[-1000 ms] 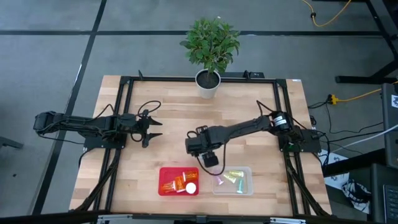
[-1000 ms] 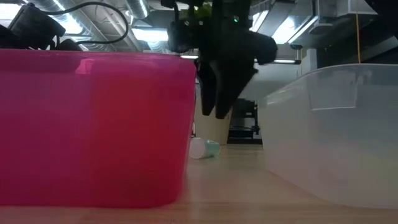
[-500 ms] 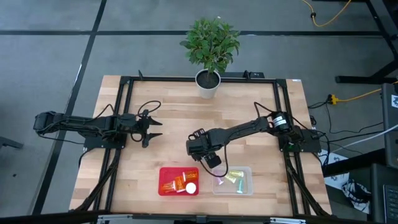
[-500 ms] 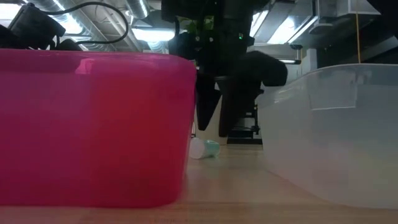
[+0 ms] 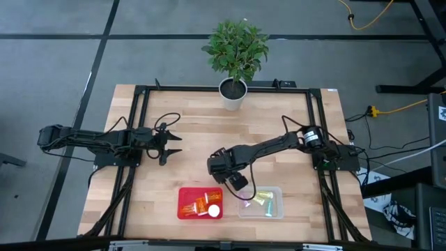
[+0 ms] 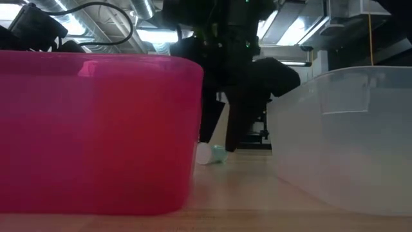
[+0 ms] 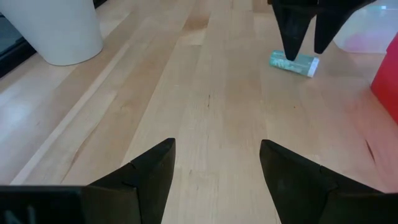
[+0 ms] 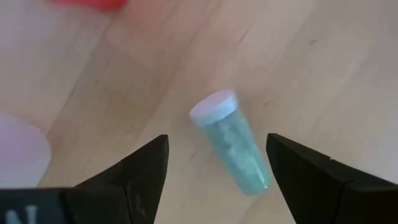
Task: Pick and place medicine bottles into bin by pill shape (circle, oval)
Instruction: Put the blue pill bottle into the transparent bin
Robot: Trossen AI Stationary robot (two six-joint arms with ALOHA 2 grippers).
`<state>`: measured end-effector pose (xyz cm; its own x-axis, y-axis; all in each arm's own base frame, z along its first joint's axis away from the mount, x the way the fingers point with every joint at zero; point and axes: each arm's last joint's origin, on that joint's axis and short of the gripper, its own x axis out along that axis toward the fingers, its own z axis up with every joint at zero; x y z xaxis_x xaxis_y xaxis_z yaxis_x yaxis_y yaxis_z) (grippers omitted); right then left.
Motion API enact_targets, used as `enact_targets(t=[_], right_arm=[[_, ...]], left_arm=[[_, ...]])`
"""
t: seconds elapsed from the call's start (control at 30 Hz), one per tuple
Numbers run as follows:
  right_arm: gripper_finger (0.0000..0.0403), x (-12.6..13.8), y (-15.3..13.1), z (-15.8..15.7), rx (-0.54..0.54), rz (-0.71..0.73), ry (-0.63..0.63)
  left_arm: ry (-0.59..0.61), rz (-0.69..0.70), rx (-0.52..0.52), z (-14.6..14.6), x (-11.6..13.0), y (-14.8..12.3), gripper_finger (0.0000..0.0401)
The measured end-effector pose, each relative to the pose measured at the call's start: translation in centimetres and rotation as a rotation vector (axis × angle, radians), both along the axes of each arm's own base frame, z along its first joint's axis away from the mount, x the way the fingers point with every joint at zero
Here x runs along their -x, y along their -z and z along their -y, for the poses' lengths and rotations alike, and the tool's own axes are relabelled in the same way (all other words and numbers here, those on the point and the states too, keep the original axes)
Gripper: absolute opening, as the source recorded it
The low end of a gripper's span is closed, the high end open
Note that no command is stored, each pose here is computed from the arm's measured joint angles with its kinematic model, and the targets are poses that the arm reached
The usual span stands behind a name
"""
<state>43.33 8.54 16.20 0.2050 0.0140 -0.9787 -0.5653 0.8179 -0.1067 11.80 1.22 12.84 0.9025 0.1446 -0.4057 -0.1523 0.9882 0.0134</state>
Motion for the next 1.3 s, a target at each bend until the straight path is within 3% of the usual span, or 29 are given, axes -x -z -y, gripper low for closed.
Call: enact_targets(t=[0.43, 1.07, 1.3], right_arm=[[0.0265, -0.5, 1.6, 0.9, 0.015, -0.023, -0.003], [0.0114, -0.5, 1.7, 1.0, 0.016, -0.022, 0.001], [0.0103, -0.3, 1.7, 1.1, 0.044, -0.041, 0.004]], left_arm=[[0.0, 0.0, 0.0, 0.0, 0.0, 0.0, 0.0228], [0.0, 0.0, 0.0, 0.0, 0.0, 0.0, 0.0228], [0.0, 0.0, 0.0, 0.0, 0.0, 0.0, 0.0228]])
